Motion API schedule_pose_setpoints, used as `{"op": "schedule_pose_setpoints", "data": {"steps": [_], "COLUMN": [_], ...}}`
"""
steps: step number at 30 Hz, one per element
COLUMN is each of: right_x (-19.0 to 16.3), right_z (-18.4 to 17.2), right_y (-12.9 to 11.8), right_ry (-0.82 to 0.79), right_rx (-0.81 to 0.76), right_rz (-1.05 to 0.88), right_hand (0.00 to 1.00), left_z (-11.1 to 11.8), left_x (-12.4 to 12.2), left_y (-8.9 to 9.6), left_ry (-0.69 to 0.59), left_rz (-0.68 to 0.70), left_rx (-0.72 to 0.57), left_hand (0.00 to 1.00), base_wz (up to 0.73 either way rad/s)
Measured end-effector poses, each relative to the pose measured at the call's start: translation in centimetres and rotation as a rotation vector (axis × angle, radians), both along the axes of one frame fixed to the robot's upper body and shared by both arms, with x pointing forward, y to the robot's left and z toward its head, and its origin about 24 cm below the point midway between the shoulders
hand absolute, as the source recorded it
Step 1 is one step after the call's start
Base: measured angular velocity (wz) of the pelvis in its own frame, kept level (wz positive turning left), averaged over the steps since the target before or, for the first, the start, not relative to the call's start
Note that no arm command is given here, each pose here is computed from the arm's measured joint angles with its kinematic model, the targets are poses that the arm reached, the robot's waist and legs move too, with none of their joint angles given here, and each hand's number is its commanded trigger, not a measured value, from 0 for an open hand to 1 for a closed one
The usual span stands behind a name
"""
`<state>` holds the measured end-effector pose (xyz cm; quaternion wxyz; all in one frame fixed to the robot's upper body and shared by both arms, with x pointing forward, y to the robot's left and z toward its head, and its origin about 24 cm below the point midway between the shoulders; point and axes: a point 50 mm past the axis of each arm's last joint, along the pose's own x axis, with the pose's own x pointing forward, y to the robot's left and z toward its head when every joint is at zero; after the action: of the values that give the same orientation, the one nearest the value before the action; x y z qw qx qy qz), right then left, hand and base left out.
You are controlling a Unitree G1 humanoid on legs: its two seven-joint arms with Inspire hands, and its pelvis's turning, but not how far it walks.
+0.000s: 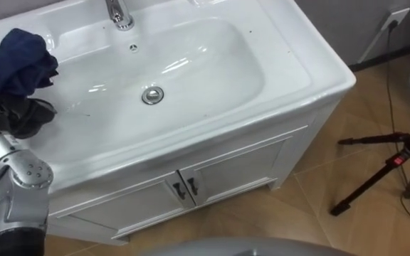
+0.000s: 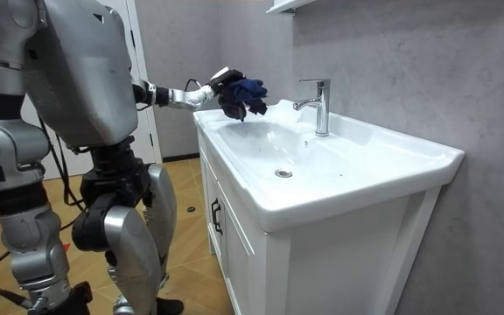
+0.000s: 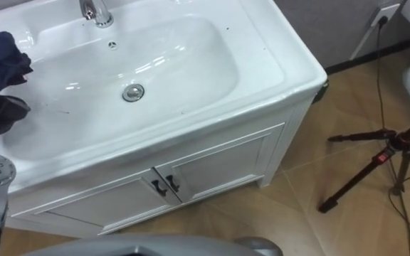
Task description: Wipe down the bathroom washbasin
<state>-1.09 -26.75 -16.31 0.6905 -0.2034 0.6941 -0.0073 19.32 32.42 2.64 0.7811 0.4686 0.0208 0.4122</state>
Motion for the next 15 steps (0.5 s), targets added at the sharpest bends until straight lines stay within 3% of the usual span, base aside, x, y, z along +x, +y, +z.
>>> {"op": "schedule_pose_setpoints", "data": {"steps": [6, 15], "right_x": [0.6, 0.2], "right_z": [0.2, 0.4], "right_y": [-0.6, -1.1], "right_ry": [-0.024, -0.027], "right_rx": [-0.017, -0.031], "right_rz": [0.009, -0.027], "right_hand": [0.0, 0.0], "left_z": [0.5, 0.2], "left_x": [-1.2, -2.1], "left_y": [2.2, 3.3], "left_ry": [-0.014, -0.002], "left_rz": [0.104, 0.171], "left_rx": [0.013, 0.008], "left_hand": [1.0, 1.0], "base_wz": [-0.01, -0.01]}}
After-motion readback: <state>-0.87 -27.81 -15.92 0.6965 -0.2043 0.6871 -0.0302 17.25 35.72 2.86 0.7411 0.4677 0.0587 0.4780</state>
